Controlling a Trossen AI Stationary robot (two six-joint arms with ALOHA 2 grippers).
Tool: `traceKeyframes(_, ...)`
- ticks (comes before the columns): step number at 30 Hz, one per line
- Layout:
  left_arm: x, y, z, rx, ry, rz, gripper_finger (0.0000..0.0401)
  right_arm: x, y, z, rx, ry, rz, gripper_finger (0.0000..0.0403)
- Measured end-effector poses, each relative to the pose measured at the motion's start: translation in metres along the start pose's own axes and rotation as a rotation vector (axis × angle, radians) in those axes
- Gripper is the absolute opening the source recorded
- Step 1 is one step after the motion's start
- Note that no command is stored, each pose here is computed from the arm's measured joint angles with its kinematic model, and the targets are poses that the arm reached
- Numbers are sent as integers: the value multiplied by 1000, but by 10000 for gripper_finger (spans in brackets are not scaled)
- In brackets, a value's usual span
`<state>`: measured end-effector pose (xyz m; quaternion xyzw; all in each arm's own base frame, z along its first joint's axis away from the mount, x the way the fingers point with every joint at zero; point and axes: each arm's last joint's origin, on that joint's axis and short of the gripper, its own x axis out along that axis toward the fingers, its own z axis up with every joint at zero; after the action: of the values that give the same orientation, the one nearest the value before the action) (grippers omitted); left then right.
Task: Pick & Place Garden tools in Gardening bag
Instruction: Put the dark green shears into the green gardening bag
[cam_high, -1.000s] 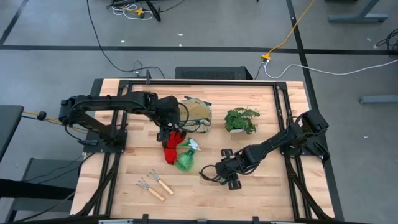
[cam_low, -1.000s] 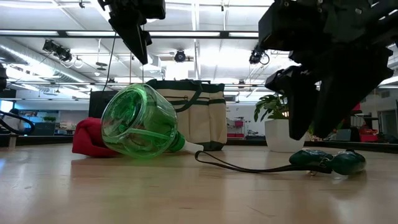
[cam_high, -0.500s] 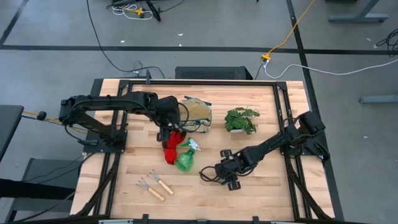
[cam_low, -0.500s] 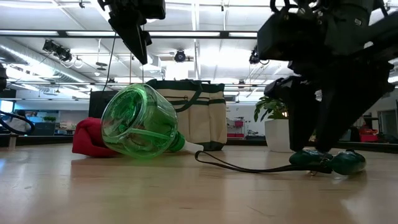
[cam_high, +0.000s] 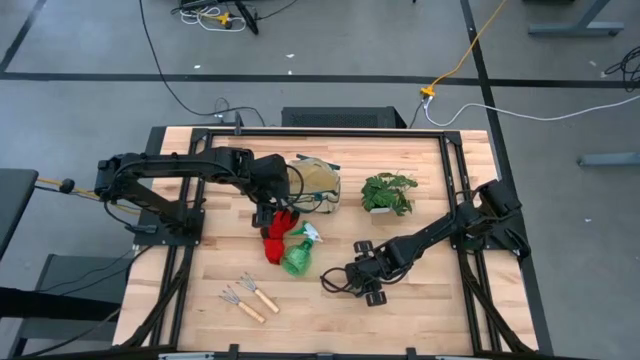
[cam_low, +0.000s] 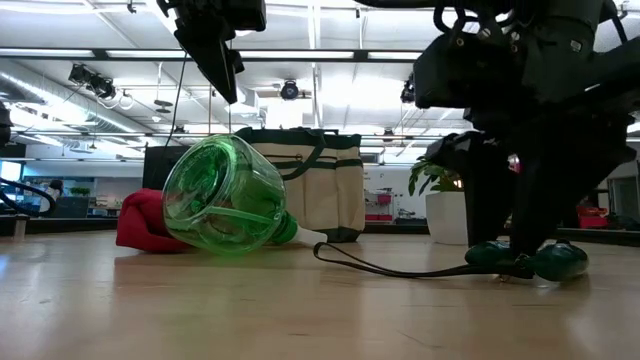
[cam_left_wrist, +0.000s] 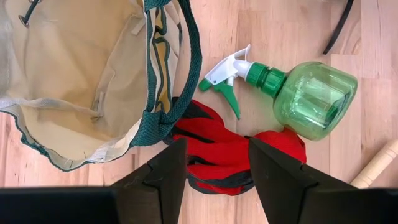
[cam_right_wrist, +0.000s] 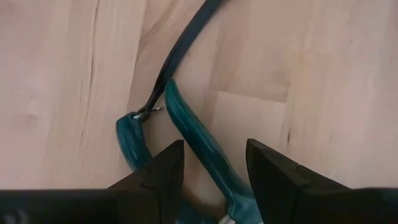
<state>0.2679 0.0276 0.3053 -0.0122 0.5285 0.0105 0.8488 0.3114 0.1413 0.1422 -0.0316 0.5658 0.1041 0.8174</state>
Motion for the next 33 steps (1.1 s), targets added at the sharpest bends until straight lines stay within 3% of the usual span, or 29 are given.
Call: traceKeyframes(33, 0, 0, 0, 0, 1, 0, 177, 3, 0, 0, 24, 3, -1, 174)
